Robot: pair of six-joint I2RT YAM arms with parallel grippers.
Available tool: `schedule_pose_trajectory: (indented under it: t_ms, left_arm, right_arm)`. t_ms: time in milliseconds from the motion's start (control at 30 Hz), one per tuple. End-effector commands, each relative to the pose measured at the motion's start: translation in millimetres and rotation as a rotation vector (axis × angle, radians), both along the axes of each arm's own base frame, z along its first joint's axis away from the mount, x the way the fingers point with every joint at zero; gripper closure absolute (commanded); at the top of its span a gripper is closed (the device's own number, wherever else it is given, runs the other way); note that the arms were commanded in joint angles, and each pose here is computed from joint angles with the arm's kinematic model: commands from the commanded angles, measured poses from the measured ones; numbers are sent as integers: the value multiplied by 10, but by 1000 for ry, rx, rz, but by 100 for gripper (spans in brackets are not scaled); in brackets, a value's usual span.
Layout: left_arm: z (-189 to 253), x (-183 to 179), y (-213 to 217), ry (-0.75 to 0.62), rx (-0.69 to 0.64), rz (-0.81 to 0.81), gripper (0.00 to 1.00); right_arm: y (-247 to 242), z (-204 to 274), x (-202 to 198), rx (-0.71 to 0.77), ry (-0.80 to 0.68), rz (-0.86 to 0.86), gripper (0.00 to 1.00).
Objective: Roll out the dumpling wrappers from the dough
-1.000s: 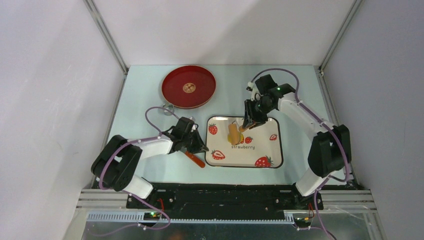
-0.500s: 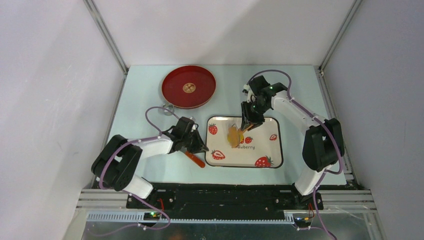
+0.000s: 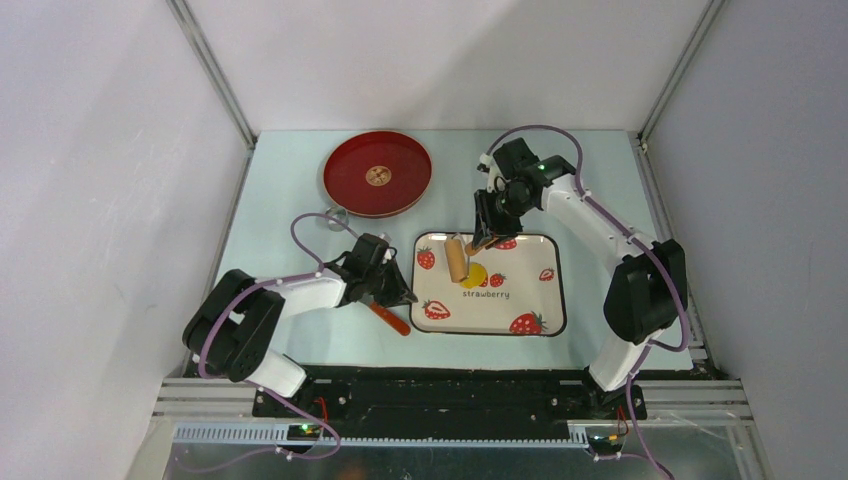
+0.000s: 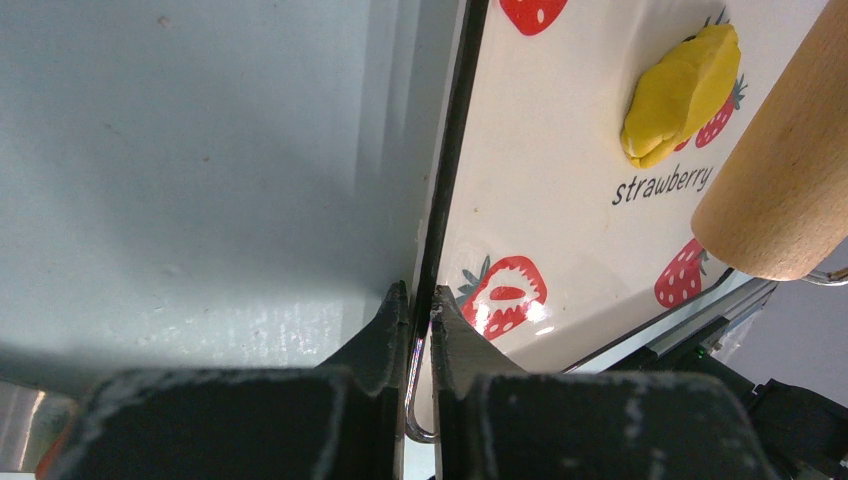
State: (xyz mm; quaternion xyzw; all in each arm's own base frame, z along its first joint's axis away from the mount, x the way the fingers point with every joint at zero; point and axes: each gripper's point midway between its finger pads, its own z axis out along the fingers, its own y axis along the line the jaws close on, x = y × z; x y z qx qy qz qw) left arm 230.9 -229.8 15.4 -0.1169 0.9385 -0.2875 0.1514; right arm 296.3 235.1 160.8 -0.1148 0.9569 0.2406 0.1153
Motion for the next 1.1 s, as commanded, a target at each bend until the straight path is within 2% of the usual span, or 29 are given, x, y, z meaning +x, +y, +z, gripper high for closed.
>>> schedule_pose_trajectory:
  t_ms: [0, 633, 1067]
  left_arm:
    - [-324, -88, 347, 66, 172, 59, 100]
    - [-329, -94, 345, 69, 171, 57, 100]
    - [-328, -89, 342, 67, 170, 56, 100]
  right_arm:
    - [45, 92, 17, 13, -16, -1, 100]
    - [6, -390, 11, -50, 50, -7, 100]
    - [-341, -631, 33, -131, 101, -116, 100]
